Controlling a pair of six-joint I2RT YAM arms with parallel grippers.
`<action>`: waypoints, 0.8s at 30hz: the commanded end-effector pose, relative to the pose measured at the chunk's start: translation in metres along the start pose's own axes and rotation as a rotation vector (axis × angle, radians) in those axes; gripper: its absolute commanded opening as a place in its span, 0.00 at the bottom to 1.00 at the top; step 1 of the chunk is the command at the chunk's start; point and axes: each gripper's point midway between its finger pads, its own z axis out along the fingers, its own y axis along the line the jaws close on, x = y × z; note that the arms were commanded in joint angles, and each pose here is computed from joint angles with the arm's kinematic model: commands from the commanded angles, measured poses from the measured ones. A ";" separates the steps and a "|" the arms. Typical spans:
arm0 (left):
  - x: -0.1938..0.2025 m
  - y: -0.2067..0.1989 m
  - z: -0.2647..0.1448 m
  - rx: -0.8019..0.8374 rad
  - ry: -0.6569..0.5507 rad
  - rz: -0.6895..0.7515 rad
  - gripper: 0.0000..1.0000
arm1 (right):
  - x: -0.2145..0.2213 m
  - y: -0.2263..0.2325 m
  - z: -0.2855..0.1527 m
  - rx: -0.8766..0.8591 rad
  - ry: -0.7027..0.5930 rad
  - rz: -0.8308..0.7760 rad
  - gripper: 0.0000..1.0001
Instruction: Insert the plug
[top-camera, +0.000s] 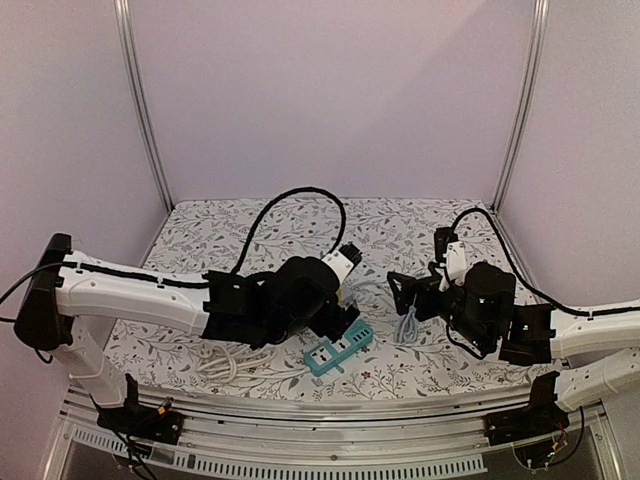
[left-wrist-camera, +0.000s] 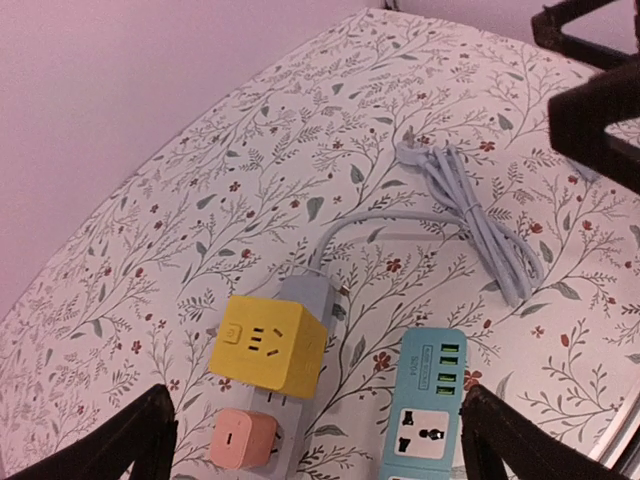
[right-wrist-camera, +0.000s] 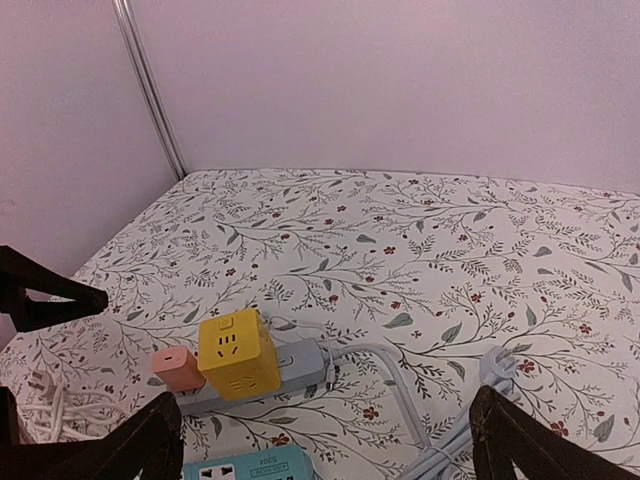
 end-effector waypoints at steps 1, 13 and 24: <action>0.029 0.045 -0.017 -0.218 0.094 -0.065 0.98 | 0.004 -0.003 0.003 0.029 0.035 0.026 0.99; 0.067 0.095 -0.072 -0.263 0.077 -0.247 0.98 | 0.028 -0.001 -0.017 0.038 0.293 0.222 0.99; 0.079 0.105 -0.089 -0.220 0.029 -0.325 1.00 | 0.066 -0.103 -0.028 0.453 0.495 0.513 0.99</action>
